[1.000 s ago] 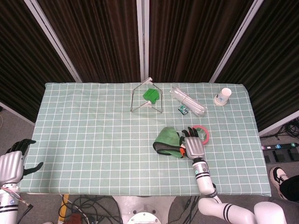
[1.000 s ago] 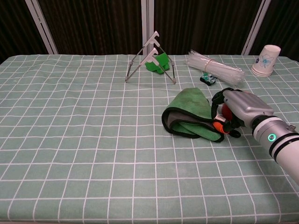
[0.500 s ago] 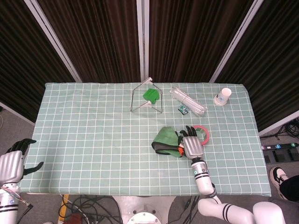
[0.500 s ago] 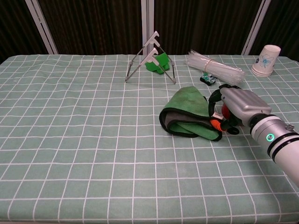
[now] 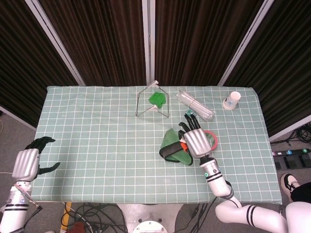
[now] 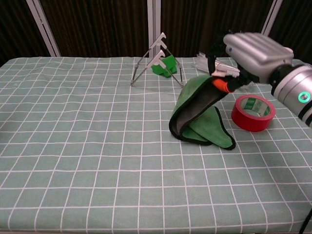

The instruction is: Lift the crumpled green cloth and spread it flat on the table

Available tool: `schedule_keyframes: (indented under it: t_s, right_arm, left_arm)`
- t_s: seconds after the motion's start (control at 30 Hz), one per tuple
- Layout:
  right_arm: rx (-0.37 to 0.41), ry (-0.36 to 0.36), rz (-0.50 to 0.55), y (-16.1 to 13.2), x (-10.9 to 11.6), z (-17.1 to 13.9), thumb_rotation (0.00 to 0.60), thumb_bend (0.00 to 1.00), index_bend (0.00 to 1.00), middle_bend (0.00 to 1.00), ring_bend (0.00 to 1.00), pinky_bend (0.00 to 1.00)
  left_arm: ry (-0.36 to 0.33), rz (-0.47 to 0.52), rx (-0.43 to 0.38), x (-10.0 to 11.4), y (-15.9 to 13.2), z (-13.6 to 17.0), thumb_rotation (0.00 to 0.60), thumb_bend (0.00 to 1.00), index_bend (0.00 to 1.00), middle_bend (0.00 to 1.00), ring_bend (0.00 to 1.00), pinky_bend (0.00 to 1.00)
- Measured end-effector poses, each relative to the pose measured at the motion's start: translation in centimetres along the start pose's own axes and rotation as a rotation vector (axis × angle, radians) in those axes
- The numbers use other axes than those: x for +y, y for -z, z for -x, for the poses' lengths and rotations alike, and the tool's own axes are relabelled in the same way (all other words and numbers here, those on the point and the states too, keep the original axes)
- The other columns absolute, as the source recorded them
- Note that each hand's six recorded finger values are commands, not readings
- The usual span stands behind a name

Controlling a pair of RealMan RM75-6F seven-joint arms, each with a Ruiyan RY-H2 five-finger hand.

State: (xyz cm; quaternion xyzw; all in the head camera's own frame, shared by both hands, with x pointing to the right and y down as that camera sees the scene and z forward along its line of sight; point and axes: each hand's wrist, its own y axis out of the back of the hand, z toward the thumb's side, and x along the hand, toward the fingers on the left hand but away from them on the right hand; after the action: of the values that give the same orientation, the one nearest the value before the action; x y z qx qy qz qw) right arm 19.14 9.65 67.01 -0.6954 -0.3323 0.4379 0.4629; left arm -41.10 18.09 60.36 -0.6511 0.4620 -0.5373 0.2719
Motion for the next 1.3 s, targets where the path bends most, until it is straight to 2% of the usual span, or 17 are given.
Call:
schedule_keyframes:
  t_s: [0.17,0.27,0.47,0.6,0.77,0.97,1.13,1.3]
  right_arm:
    - [0.089,0.097,-0.051,-2.1,4.7,2.8,0.6,0.63,0.73,0.25,0.0,0.0]
    - [0.126,0.135,-0.053,-3.3,6.6,4.1,0.6,0.63,0.73,0.25,0.0,0.0]
    - [0.17,0.165,-0.046,-5.4,8.7,6.1,0.6,0.63,0.73,0.25,0.0,0.0]
    - [0.181,0.158,-0.049,-6.9,8.9,7.2,0.6,0.63,0.73,0.25,0.0,0.0]
    - [0.185,0.135,-0.075,-8.8,8.4,8.8,0.6,0.64,0.73,0.25,0.0,0.0]
    - [0.183,0.105,-0.125,-10.9,7.5,11.0,0.6,0.64,0.73,0.25,0.0,0.0]
    - [0.174,0.083,-0.175,-12.8,6.5,12.5,0.6,0.65,0.73,0.25,0.0,0.0]
    - [0.172,0.059,-0.204,-15.5,5.5,13.2,0.6,0.65,0.73,0.25,0.0,0.0]
  left_arm:
    - [0.053,0.073,-0.081,-0.9,-2.7,-2.4,0.6,0.04,0.26,0.25,0.2,0.29]
    - [0.067,0.134,-0.113,-1.5,-4.3,-4.1,0.6,0.04,0.28,0.25,0.2,0.29]
    - [0.105,0.258,-0.146,-2.9,-7.4,-7.2,0.6,0.04,0.3,0.25,0.2,0.3]
    - [0.133,0.301,-0.163,-4.0,-9.4,-9.0,0.597,0.03,0.31,0.25,0.2,0.3]
    - [0.186,0.32,-0.145,-5.8,-10.9,-10.7,0.461,0.0,0.31,0.25,0.2,0.3]
    - [0.248,0.305,-0.112,-8.1,-12.3,-12.1,0.422,0.0,0.31,0.25,0.2,0.3]
    - [0.293,0.267,-0.094,-10.0,-13.4,-12.9,0.423,0.0,0.31,0.25,0.2,0.3]
    - [0.328,0.249,-0.091,-11.2,-14.6,-13.4,0.349,0.0,0.31,0.25,0.2,0.3]
